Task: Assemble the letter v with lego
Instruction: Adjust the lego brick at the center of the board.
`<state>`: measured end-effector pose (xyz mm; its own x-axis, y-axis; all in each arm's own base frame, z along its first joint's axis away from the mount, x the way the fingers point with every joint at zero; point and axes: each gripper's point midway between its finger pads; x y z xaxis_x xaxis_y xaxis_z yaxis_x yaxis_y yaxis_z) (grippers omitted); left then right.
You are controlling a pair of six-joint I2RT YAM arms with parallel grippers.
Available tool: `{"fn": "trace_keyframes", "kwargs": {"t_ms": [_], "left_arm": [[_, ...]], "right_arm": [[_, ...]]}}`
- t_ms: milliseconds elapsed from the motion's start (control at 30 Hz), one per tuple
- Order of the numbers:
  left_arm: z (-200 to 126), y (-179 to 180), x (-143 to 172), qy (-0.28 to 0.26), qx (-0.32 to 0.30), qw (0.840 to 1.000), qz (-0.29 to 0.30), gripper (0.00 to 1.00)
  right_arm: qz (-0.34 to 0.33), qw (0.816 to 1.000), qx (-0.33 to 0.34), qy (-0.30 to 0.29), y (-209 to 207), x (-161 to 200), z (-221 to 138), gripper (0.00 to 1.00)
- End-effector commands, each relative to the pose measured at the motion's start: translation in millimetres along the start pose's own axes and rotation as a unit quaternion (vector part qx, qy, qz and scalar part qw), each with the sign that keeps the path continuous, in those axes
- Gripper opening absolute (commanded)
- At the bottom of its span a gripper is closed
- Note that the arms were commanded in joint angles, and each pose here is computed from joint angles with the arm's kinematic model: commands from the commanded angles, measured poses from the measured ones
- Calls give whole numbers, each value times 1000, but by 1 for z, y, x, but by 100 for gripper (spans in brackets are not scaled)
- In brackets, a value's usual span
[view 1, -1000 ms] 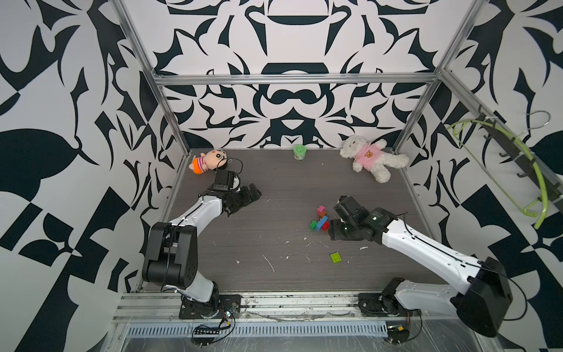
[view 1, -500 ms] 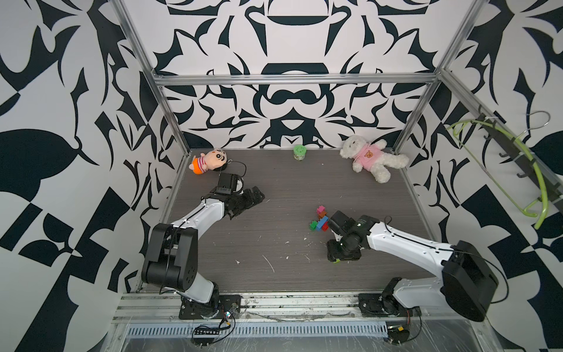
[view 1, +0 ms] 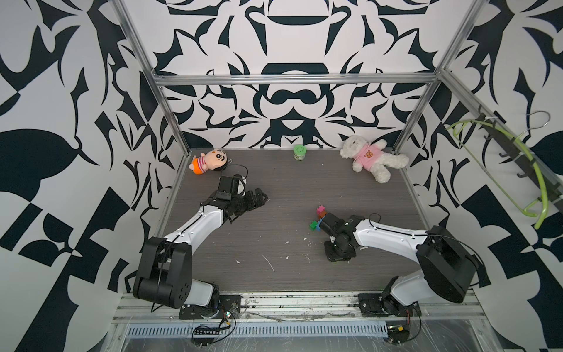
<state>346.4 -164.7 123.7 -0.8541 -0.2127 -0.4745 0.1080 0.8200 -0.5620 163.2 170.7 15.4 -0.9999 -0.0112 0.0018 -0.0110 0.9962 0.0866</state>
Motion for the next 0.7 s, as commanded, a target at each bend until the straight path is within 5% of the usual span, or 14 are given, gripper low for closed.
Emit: {"fn": "trace_keyframes", "kwargs": {"t_ms": [0, 167, 467, 667], "left_arm": [[-2, -8, 6, 6, 12, 1000, 14, 99], [-5, -40, 17, 6, 61, 997, 44, 100], [-31, -110, 39, -17, 220, 961, 169, 98], [-20, -129, 35, 5, 275, 954, 124, 94]], "right_arm": [[-7, 999, -29, -41, 17, -18, -14, 16], [1, 979, -170, -110, 71, -64, -57, 10], [25, 882, -456, -115, 132, -130, -137, 1], [-12, 866, -480, -141, 140, -139, -168, 0]]}}
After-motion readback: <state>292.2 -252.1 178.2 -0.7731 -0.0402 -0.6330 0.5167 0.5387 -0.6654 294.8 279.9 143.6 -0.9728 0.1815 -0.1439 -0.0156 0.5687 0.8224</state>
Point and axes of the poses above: each gripper's point midway between its finger pads, its own z axis out along the fingers, its own y axis along the line the jaws close on, x = y × z, and after that the axes turned 5 degrees about z, right-handed
